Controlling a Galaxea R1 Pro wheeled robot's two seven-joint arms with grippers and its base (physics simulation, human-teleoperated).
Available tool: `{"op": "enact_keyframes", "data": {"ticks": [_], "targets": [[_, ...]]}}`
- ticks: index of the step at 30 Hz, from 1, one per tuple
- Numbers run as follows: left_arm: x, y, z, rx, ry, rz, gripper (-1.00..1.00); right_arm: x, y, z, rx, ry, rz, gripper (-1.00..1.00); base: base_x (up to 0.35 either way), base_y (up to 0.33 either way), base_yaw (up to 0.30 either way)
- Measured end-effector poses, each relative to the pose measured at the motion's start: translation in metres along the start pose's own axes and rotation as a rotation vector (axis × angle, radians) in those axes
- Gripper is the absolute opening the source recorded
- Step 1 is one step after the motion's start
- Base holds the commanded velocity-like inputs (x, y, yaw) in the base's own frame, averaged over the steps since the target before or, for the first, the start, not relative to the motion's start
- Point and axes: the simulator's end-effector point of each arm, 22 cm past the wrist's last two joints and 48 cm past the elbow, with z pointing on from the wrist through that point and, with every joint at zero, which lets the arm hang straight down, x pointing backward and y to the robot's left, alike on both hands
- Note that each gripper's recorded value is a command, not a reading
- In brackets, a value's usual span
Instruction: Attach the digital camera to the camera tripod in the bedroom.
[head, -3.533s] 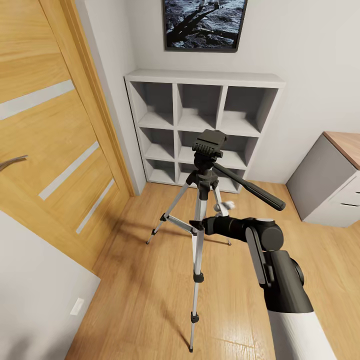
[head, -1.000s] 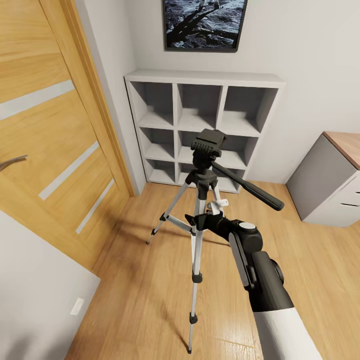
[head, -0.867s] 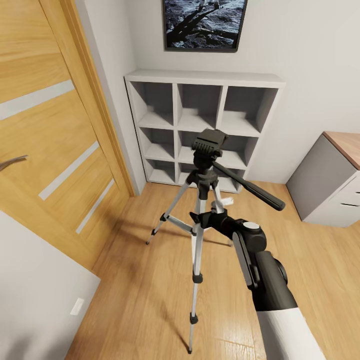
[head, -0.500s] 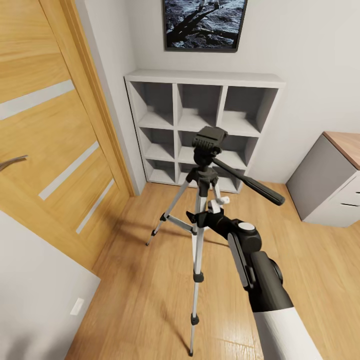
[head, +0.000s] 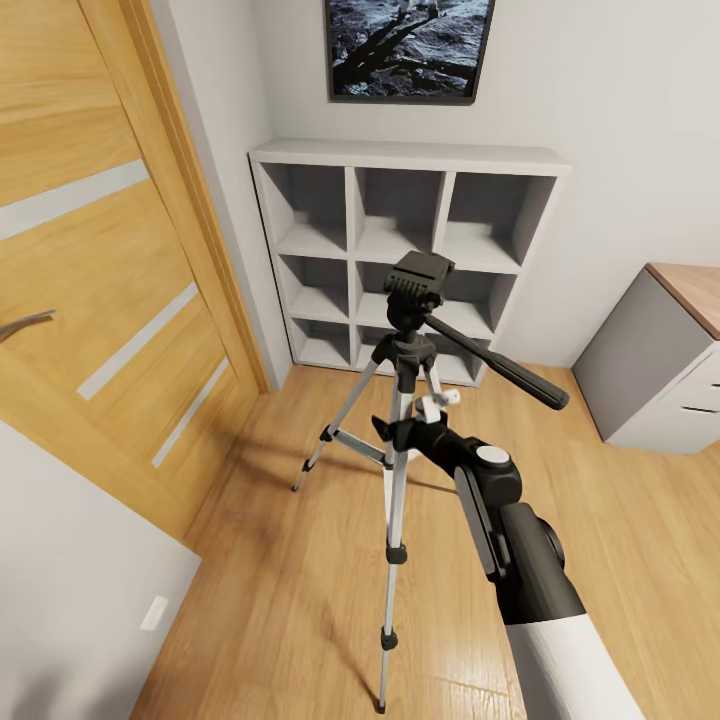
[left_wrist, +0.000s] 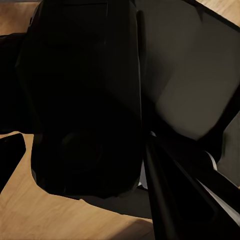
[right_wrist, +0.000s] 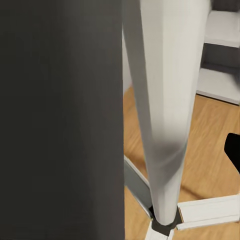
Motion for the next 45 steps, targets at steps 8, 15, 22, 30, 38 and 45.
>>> {"op": "enact_keyframes", "data": {"ticks": [8,15,22,30,38,45], "targets": [[0.000,0.000,0.000,0.000,0.000,0.000,-1.00,-0.010,0.000,0.000,0.000,-0.044,-0.013,1.00,0.000,0.000,0.000],[0.000,0.000,0.000,0.001,0.000,0.000,-1.00,-0.022,0.000,-0.001,-0.001,-0.095,-0.030,1.00,0.000,0.000,0.000],[0.000,0.000,0.000,0.000,0.000,0.000,-1.00,-0.021,0.001,-0.001,-0.003,-0.095,-0.030,1.00,0.000,0.000,0.000],[0.000,0.000,0.000,0.000,0.000,0.000,-1.00,-0.021,0.000,-0.001,-0.002,-0.093,-0.028,1.00,0.000,0.000,0.000],[0.000,0.000,0.000,0.000,0.000,0.000,-1.00,-0.021,-0.002,-0.001,0.005,-0.093,-0.030,-1.00,0.000,0.000,0.000],[0.000,0.000,0.000,0.000,0.000,0.000,-1.00,-0.021,-0.002,-0.001,0.005,-0.094,-0.027,-1.00,0.000,0.000,0.000]]}}
